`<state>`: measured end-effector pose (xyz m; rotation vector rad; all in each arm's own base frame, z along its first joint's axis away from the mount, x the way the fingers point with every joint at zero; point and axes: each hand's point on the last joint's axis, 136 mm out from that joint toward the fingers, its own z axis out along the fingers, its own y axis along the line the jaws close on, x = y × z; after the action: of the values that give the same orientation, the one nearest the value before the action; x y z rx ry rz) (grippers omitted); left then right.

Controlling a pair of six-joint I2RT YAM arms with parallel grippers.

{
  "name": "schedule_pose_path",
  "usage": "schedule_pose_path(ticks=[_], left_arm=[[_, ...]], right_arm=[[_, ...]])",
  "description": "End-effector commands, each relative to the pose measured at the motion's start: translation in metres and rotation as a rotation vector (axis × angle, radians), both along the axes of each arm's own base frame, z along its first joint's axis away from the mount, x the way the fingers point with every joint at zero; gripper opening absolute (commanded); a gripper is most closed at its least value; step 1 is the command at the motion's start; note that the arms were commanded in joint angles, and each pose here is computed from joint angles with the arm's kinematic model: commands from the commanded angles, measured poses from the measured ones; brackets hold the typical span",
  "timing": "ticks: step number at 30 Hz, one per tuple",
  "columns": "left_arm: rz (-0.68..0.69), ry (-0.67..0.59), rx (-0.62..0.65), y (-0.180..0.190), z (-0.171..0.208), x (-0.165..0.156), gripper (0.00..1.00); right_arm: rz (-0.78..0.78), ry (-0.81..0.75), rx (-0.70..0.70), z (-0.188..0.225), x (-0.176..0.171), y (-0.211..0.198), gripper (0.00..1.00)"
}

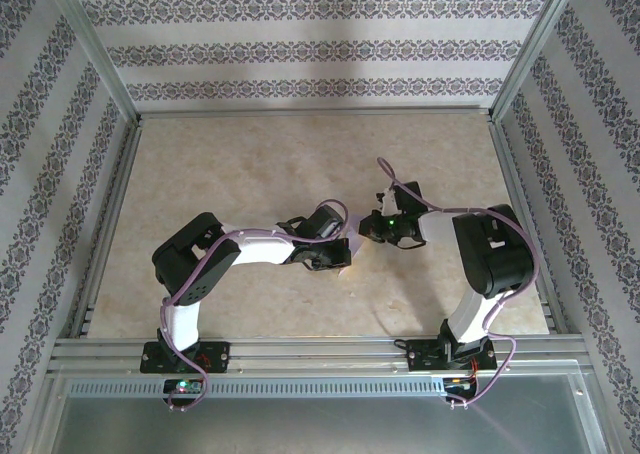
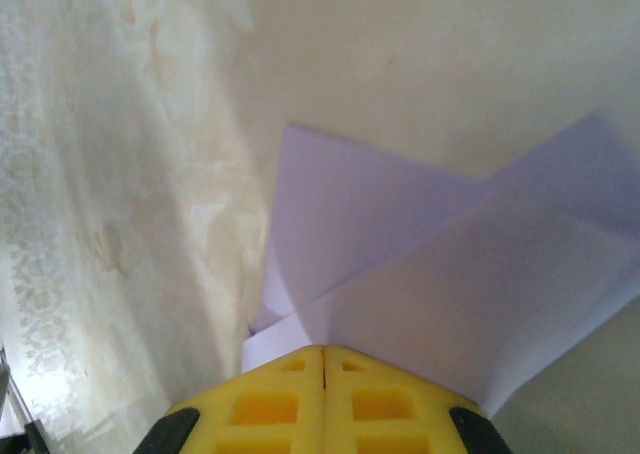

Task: Fold a paper plane with a square sheet of paper (fold left side to right side)
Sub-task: Fold the wing for the fifth time at the center of the table.

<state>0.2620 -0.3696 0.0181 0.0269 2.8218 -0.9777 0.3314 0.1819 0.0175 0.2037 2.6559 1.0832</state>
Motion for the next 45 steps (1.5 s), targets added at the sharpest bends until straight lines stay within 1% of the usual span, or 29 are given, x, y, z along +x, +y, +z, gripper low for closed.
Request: schedule_pose_path(ticks=[1, 13, 22, 26, 30, 33, 36, 42, 45], left_arm=[[-0.012, 0.141, 0.222, 0.045, -0.053, -0.035, 0.00], [-0.016, 0.136, 0.219, 0.044, -0.051, -0.034, 0.00], [-0.016, 0.129, 0.211, 0.043, -0.048, -0.033, 0.00], [-0.016, 0.121, 0.201, 0.041, -0.046, -0.032, 0.00], [-0.014, 0.109, 0.184, 0.038, -0.043, -0.029, 0.00], [-0.014, 0.100, 0.172, 0.035, -0.040, -0.027, 0.00], [-0.012, 0.094, 0.162, 0.033, -0.039, -0.025, 0.00], [-0.010, 0.089, 0.153, 0.031, -0.038, -0.024, 0.00], [-0.009, 0.091, 0.153, 0.031, -0.038, -0.024, 0.00]], right_arm=[[-0.068, -0.046, -0.072, -0.005, 0.027, -0.021, 0.00], [-0.143, -0.010, -0.050, -0.012, 0.052, -0.045, 0.00], [-0.188, -0.022, -0.021, -0.004, 0.072, -0.056, 0.00], [-0.205, -0.055, 0.001, 0.014, 0.084, -0.061, 0.00], [-0.210, -0.106, 0.003, 0.044, 0.088, -0.066, 0.00], [-0.207, -0.135, 0.024, 0.065, 0.079, -0.064, 0.00], [-0.197, -0.127, 0.061, 0.074, 0.059, -0.057, 0.00], [-0.132, -0.044, 0.086, 0.061, -0.001, -0.021, 0.00], [-0.111, -0.014, 0.088, 0.054, -0.022, -0.006, 0.00]])
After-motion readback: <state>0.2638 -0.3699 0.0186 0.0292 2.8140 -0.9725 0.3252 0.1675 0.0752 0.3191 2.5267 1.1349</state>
